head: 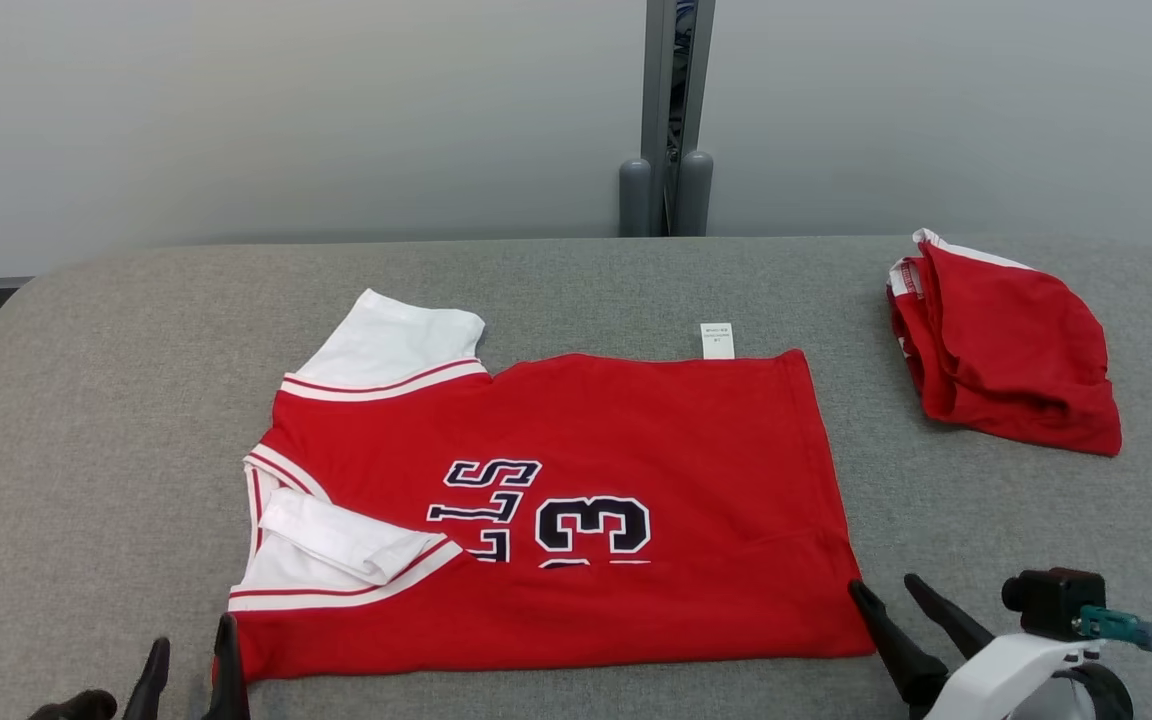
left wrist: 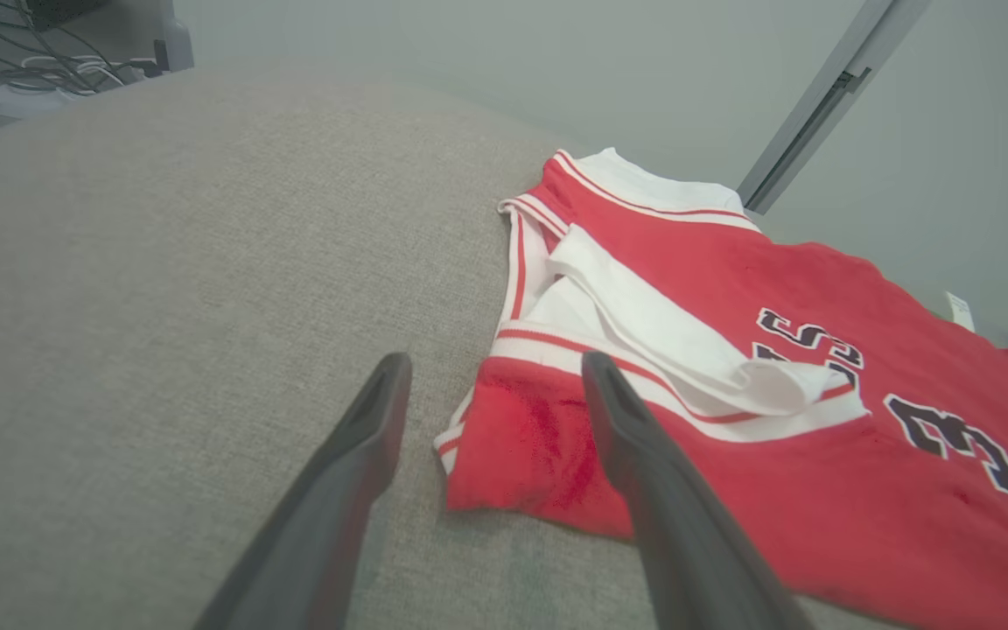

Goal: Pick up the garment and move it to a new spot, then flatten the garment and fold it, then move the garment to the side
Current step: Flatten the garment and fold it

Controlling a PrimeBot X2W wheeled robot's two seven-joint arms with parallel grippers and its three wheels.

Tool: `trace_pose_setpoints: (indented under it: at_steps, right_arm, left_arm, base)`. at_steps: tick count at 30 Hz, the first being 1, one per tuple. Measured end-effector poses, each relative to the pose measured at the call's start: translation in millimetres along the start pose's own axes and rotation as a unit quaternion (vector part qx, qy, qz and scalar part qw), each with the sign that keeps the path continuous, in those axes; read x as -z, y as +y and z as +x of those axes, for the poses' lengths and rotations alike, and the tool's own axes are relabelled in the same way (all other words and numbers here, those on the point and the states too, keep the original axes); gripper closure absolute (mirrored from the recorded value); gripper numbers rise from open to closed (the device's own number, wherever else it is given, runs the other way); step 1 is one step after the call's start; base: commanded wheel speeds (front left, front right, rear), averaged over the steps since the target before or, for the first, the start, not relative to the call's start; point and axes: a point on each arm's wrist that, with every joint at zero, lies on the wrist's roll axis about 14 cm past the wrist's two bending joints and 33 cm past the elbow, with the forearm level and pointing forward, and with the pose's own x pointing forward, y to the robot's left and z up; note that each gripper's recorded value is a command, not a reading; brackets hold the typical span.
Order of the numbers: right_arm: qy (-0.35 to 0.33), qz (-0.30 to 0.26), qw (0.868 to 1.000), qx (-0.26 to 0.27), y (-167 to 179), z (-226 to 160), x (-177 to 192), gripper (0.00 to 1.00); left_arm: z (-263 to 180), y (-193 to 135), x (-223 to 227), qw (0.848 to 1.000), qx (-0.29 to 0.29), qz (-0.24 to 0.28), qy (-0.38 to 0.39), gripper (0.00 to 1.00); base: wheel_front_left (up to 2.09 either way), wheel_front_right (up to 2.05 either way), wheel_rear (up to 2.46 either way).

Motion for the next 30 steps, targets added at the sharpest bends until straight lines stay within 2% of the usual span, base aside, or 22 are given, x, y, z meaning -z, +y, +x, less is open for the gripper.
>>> trace_pose_setpoints:
  at_steps: [2,9,16,25,30]
  right_arm:
    - [-0.039,-0.009,0.999,-0.008,4.5,1.4,-21.2,0.00]
    - [-0.122,-0.046,0.991,-0.025,20.4,6.8,-57.0,0.00]
    - [-0.184,-0.070,0.980,-0.010,21.1,7.4,-83.3,0.00]
    - [-0.220,-0.088,0.971,0.017,20.5,6.0,-96.5,0.00]
    - [-0.215,-0.085,0.973,0.017,24.3,6.7,-89.3,0.00]
  left_arm:
    - [4.6,-7.5,-24.8,0.999,0.012,0.007,-0.040,0.00]
    - [5.6,-39.7,-79.0,0.988,0.057,0.059,-0.128,0.00]
    - [-1.3,-43.3,-112.3,0.978,0.052,0.084,-0.182,0.00]
    - [-6.4,-50.2,-116.9,0.974,0.047,0.111,-0.194,0.00]
    - [-5.4,-53.2,-110.7,0.976,0.050,0.106,-0.185,0.00]
  base:
    - [0.00,0.00,0.00]
    - [0.00,0.00,0.00]
    - [0.00,0.00,0.00]
    - [0.00,0.00,0.00]
    - [0.00,0.00,0.00]
